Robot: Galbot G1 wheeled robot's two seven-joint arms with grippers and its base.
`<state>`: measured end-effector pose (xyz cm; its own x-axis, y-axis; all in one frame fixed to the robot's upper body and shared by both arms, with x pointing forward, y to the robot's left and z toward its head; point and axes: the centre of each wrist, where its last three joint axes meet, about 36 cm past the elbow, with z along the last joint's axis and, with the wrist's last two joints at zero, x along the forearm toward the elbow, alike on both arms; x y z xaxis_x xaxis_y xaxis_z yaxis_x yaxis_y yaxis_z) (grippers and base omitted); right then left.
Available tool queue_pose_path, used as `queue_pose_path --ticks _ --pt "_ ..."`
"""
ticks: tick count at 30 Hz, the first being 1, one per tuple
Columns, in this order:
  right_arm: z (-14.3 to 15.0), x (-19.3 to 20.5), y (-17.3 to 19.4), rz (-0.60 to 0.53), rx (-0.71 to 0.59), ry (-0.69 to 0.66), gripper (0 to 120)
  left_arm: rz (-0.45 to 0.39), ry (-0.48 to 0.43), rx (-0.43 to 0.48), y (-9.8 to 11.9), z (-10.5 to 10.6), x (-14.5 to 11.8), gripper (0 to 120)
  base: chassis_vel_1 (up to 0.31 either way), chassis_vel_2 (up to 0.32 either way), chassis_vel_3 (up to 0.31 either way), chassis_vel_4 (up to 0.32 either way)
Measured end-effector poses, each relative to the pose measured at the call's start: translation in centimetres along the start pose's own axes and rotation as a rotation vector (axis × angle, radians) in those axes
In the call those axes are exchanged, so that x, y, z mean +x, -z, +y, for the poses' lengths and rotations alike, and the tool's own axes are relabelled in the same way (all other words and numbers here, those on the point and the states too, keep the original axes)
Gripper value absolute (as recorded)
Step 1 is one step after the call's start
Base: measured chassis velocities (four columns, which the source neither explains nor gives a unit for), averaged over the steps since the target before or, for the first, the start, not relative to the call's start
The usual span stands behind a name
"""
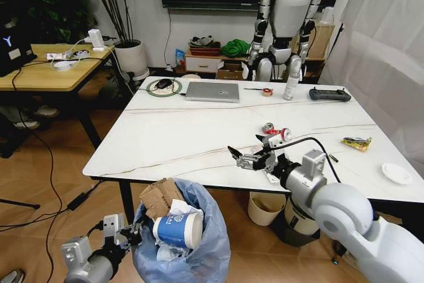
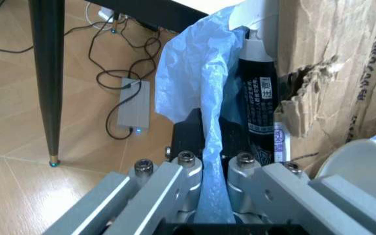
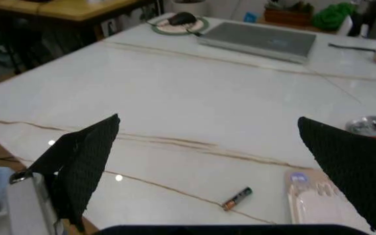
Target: Pick up the trash bin and place the trash from the table into it.
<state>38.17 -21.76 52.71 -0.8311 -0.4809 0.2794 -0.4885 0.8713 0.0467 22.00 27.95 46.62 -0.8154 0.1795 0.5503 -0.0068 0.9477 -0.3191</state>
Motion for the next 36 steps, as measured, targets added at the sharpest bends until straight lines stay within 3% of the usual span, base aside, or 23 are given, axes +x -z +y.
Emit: queue_pose_path --ticks 9,20,36 --pt "-2.2 -3.6 -3.1 0.107 -0.024 -0.172 100 -0.004 0.013 -0.001 0.3 0.4 0.1 0 0.0 0.0 0.0 0.0" --pt "-0.9 -5.5 -6.5 0.148 0.021 -0.139 100 -0.016 0.019 0.008 0.3 0.3 0.1 0 0.0 0.0 0.0 0.0" --pt "-0.3 -7.7 -7.8 0.148 -0.019 -0.127 99 -0.018 0.02 0.008 0.2 0.2 0.2 0 0.0 0.0 0.0 0.0"
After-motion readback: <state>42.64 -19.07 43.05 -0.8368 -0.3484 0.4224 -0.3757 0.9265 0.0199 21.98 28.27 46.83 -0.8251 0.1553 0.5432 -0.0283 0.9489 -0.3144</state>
